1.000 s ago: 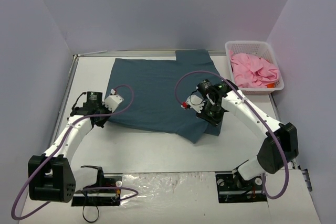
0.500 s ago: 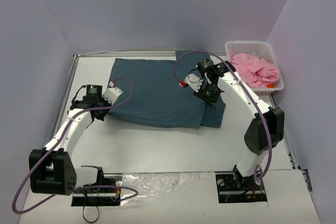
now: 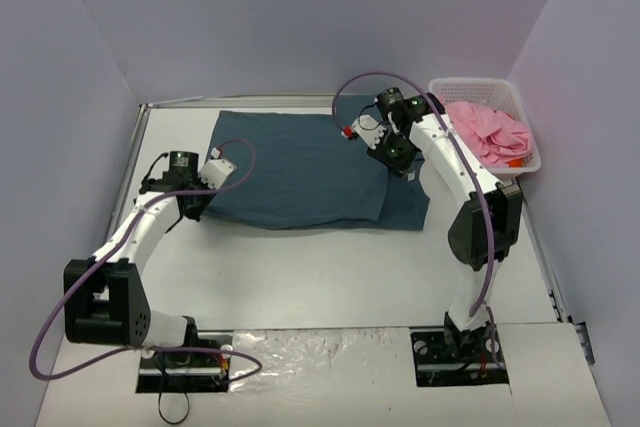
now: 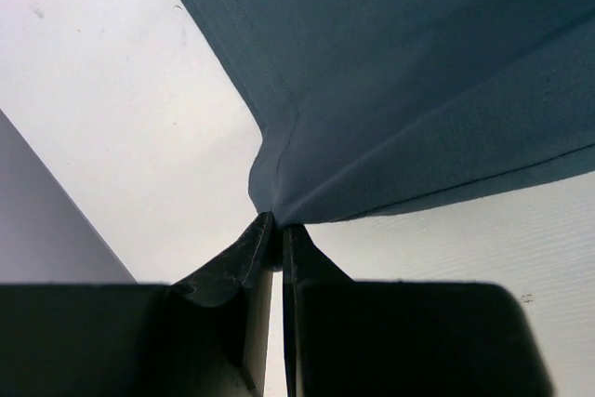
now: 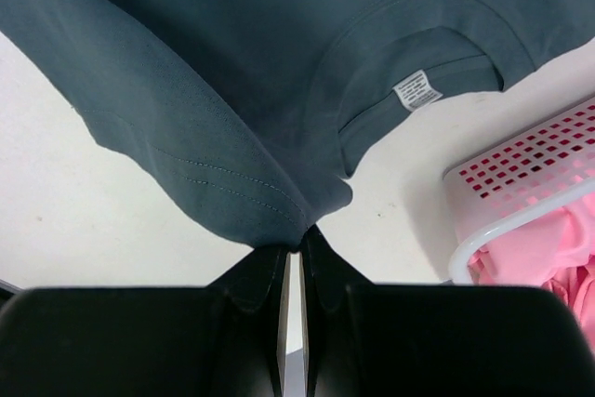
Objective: Fold and stack the t-shirts
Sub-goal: Fold the flattened tshirt in 1/3 of the way
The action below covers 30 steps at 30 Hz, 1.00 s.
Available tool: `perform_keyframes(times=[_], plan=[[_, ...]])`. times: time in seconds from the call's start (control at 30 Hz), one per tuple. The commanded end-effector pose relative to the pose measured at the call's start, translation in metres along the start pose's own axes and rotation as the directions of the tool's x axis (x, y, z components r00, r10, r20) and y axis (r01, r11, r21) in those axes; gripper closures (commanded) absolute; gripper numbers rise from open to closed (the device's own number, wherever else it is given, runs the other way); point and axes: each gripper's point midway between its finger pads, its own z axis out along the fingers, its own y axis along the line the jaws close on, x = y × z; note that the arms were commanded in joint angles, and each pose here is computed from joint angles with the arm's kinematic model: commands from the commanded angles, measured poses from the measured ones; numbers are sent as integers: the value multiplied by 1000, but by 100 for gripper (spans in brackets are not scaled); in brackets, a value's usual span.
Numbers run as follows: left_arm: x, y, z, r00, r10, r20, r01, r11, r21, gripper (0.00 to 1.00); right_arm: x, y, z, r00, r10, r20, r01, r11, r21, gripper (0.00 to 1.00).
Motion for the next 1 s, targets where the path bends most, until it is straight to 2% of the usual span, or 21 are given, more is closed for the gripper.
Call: perform_keyframes(times=[0.0,0.97], plan=[[-21,18,-7,999,-9,38,11,999,-53,98,5,-6,-3,999,-8,-43,8,1000,-10,100],[-27,36,45,996,12,-83,-18,998,-63,98,-12,-47,51,996,17,-89,-20,999,-33,100]])
